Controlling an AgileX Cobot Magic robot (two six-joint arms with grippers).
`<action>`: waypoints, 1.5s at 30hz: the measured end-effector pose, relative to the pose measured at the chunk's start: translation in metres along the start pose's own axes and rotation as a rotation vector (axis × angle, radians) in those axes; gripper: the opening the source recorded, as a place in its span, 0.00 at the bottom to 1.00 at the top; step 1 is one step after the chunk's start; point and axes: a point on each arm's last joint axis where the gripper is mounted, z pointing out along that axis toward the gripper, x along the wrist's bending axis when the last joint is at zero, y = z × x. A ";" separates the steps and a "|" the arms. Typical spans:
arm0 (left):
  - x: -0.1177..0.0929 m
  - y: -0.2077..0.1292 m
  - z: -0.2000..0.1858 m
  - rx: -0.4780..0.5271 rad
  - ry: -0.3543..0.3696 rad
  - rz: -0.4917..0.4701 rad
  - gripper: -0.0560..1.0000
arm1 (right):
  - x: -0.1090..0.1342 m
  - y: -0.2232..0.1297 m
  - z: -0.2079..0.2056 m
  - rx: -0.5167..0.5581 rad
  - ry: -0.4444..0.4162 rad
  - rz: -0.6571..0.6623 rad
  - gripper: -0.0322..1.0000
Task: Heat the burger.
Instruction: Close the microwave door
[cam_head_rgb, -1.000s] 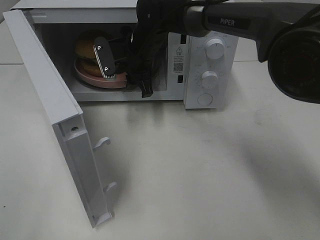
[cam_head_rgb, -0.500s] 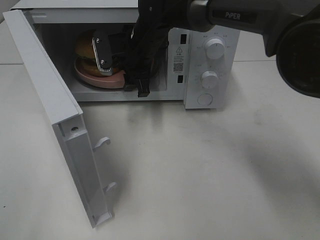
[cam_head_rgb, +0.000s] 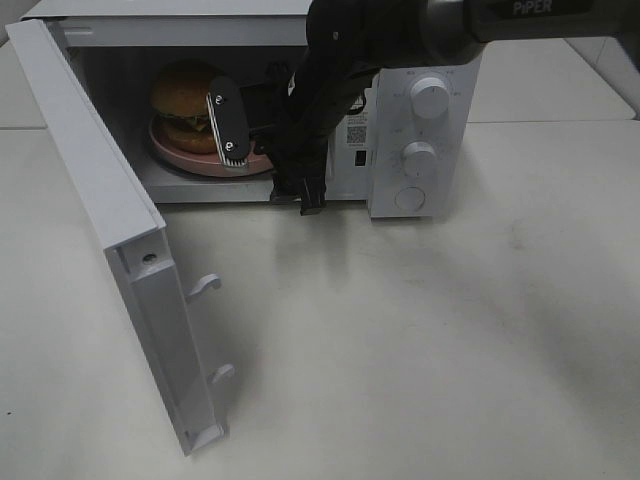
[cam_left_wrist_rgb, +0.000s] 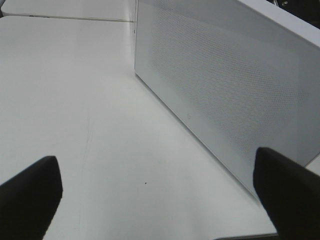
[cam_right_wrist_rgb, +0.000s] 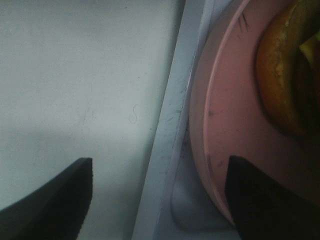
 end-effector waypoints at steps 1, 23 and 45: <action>0.000 0.000 0.000 0.000 0.000 0.000 0.96 | 0.003 -0.001 -0.002 -0.002 -0.012 -0.002 0.75; 0.000 0.000 0.000 0.000 0.000 0.000 0.96 | 0.090 -0.030 -0.079 -0.050 -0.208 -0.003 0.76; 0.000 0.000 0.000 0.000 0.000 0.000 0.96 | 0.154 -0.049 -0.171 -0.089 -0.159 0.429 0.76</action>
